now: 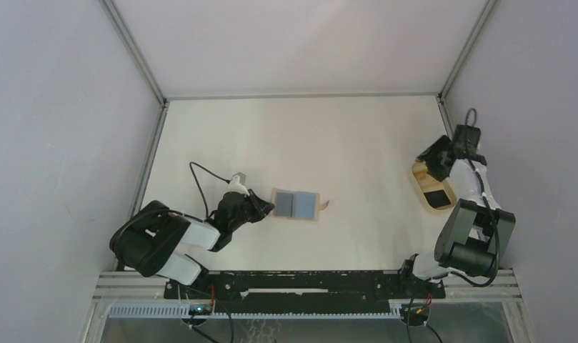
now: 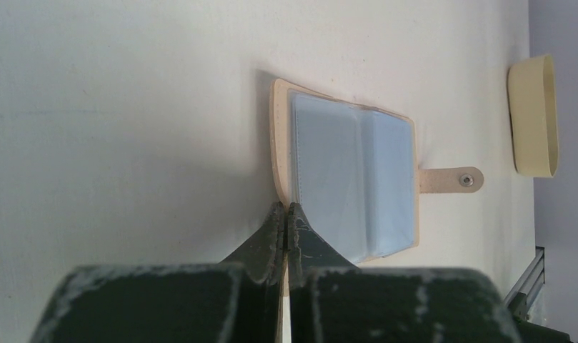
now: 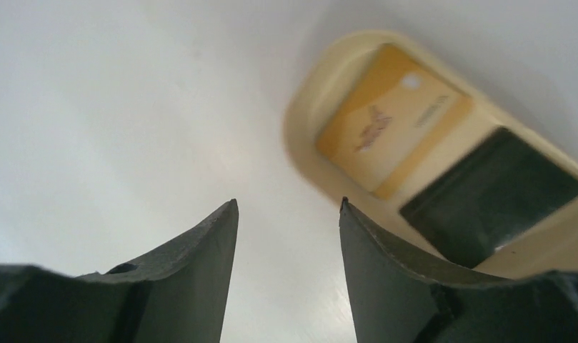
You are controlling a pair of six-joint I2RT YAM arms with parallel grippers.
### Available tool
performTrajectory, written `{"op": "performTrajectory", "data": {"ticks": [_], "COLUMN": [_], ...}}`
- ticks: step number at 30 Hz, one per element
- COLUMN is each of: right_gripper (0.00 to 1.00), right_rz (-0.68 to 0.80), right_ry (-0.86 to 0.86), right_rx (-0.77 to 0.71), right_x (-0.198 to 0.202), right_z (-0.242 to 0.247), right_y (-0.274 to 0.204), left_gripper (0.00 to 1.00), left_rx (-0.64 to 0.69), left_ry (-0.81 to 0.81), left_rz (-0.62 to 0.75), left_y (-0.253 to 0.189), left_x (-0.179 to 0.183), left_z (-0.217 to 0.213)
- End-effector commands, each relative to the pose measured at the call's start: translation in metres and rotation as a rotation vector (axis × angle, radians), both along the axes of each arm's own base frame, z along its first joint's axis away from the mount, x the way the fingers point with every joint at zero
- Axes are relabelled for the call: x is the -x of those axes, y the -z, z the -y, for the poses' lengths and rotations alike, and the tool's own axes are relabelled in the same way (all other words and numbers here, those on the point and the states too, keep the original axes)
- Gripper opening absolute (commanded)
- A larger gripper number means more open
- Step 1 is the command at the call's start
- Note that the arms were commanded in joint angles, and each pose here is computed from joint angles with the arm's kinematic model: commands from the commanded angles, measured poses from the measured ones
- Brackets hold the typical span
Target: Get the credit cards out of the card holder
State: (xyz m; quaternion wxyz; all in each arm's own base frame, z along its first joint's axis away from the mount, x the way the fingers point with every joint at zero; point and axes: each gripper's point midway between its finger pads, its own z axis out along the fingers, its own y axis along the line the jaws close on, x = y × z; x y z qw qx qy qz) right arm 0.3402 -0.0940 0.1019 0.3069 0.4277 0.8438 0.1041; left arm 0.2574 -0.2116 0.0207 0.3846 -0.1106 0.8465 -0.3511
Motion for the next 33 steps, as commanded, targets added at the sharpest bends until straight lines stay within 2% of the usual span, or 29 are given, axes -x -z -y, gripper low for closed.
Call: {"op": "performTrajectory", "data": {"ticks": [1, 4, 7, 15, 23, 33], "right_gripper": [0.64, 0.66, 0.65, 0.65, 0.65, 0.61], "right_rz": [-0.150, -0.249, -0.317, -0.301, -0.209, -0.251], "right_ry": [-0.255, -0.345, -0.362, -0.355, -0.371, -0.343], "right_rx": [0.252, 0.294, 0.386, 0.494, 0.531, 0.436], "right_x": [0.002, 0.001, -0.002, -0.015, -0.030, -0.048], "right_z": [-0.023, -0.033, -0.032, -0.022, -0.026, -0.018], "right_y": [0.002, 0.019, 0.029, 0.025, 0.006, 0.046], "left_gripper": [0.00, 0.00, 0.00, 0.00, 0.00, 0.00], "left_rx": [-0.006, -0.008, -0.010, -0.026, -0.025, -0.031], "left_ry": [0.022, 0.028, 0.025, 0.028, 0.032, 0.042], "left_rz": [0.025, 0.024, 0.025, 0.030, 0.027, 0.027], "left_y": [-0.007, -0.007, -0.007, -0.008, -0.008, -0.009], "left_x": [-0.002, -0.001, 0.001, 0.001, 0.000, 0.000], "left_z": [0.002, 0.002, 0.000, -0.002, -0.001, 0.000]}}
